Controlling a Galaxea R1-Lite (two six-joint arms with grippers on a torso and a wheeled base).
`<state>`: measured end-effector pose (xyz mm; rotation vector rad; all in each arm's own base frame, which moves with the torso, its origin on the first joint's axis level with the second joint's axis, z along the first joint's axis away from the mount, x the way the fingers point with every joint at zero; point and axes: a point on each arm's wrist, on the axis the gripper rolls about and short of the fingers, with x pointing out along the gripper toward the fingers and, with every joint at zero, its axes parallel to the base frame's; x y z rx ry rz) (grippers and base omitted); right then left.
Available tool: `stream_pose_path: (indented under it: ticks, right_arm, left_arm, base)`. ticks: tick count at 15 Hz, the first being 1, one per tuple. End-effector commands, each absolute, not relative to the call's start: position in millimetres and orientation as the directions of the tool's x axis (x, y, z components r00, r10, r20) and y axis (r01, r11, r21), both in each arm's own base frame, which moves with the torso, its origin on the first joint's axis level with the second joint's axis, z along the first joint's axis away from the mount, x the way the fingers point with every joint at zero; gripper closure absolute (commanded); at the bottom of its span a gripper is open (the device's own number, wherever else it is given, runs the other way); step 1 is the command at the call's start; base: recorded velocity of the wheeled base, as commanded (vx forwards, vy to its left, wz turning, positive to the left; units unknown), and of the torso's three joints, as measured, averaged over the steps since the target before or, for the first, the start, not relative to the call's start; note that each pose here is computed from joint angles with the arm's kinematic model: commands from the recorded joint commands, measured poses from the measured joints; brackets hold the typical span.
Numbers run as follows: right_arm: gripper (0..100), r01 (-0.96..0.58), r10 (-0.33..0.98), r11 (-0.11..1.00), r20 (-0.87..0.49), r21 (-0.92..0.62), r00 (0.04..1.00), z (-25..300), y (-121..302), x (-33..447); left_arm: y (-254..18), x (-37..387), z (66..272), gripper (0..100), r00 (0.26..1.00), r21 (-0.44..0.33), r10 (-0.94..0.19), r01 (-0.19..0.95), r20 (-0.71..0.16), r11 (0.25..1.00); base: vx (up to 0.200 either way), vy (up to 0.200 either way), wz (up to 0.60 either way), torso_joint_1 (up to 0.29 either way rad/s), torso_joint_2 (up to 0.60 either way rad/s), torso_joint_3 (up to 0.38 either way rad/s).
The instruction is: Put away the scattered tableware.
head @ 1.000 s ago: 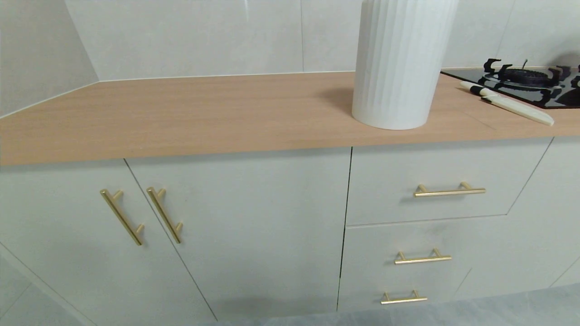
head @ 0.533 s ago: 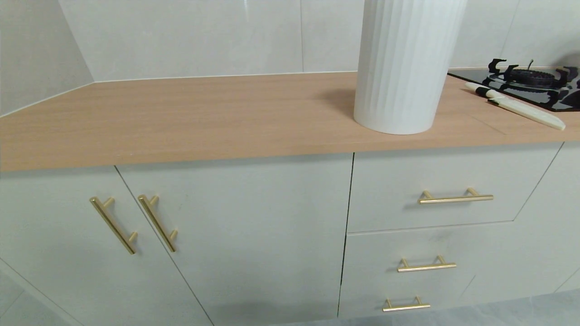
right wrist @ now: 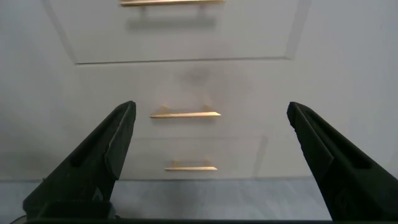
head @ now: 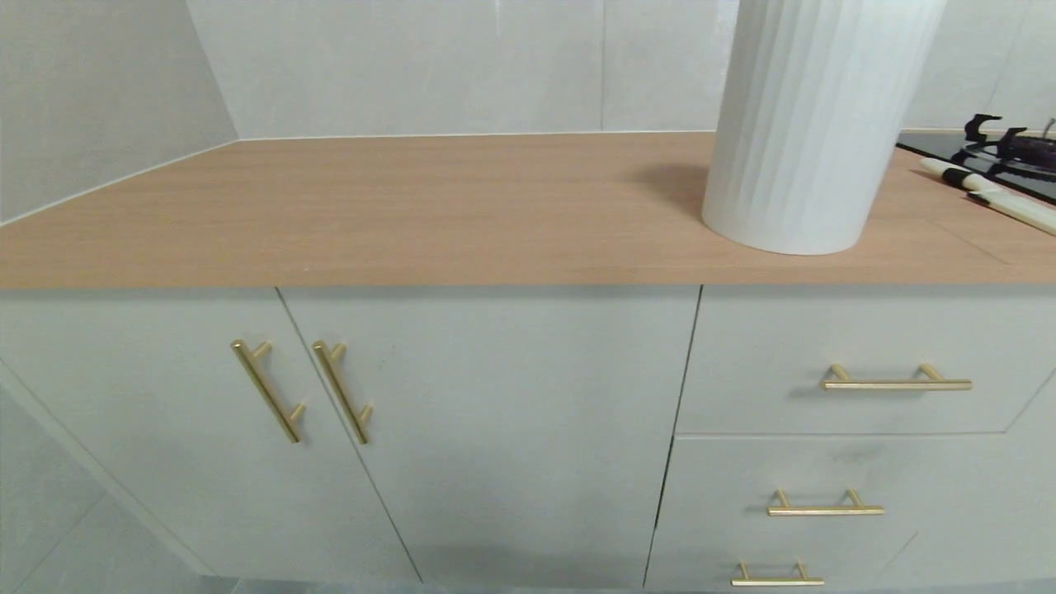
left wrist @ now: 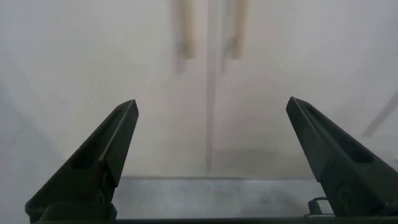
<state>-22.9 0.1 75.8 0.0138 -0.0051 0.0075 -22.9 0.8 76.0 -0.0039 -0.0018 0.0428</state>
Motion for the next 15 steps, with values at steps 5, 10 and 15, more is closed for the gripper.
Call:
stream_pose_path:
  ticks: [5,10,15]
  right_arm:
    - [0,-0.008,0.008,1.0,0.005,0.014,1.0,76.0,0.1,-22.8]
    - [0,-0.008,0.008,1.0,0.005,0.014,1.0,76.0,0.1,-22.8]
    - [0,-0.008,0.008,1.0,0.005,0.014,1.0,76.0,0.1,-22.8]
  left_arm:
    - [0.8,-22.8,75.8,0,0.999,-0.005,0.043,-0.043,-0.002,0.999]
    - [0.8,-22.8,75.9,0,0.999,-0.003,0.043,-0.043,0.0,0.999]
    - [0.8,-22.8,75.9,0,0.999,-0.005,0.043,-0.043,0.0,0.999]
  base:
    - [0.0,0.0,0.0,0.0,0.0,0.0]
    - [0.0,-0.12,0.0,0.0,0.0,0.002]
    - [0.0,-0.2,0.0,0.002,0.01,0.002]
